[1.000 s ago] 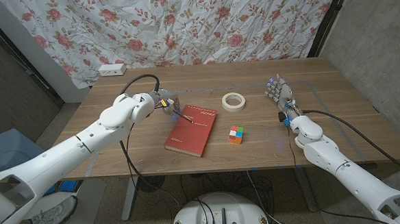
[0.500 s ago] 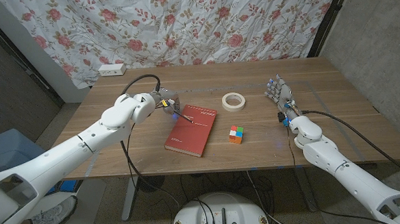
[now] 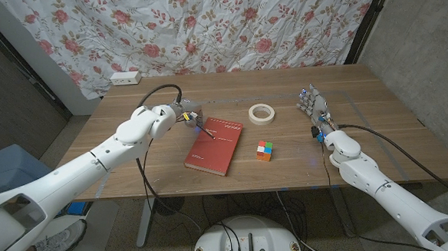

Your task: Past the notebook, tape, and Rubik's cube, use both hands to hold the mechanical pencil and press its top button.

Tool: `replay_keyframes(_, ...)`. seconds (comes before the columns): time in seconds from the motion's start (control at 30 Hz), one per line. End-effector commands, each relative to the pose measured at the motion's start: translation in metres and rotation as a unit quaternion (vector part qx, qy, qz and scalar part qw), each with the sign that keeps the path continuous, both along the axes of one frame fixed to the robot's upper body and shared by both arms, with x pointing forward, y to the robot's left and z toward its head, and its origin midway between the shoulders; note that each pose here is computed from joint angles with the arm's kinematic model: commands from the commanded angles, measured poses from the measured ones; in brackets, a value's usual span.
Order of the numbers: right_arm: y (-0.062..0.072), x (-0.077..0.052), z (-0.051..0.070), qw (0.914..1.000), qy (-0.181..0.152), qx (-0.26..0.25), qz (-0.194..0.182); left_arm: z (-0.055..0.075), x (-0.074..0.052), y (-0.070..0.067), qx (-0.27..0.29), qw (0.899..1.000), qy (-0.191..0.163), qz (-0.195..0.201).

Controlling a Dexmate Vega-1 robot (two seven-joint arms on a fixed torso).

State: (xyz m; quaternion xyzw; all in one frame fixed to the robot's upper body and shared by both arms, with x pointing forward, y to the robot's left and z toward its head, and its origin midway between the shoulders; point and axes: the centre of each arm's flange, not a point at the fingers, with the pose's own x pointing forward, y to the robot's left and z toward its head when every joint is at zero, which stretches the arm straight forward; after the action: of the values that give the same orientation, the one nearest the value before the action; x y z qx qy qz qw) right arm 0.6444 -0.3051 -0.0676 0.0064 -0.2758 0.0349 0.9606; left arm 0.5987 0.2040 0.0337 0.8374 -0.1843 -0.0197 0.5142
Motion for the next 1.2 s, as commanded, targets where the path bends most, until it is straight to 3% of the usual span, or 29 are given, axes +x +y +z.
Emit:
replay_keyframes(0.03,-0.002,-0.001,-0.001,1.0,0.001,0.003,-0.001,-0.002,0.001,-0.004,0.001,1.0,-0.01,-0.006)
replay_keyframes(0.47,-0.002,0.0,-0.001,1.0,0.002,0.002,0.003,-0.002,-0.005,-0.004,0.0,1.0,-0.02,0.003)
replay_keyframes(1.2,-0.001,0.002,0.0,0.9999,0.003,-0.004,0.009,-0.003,-0.026,-0.004,-0.031,0.998,-0.038,0.041)
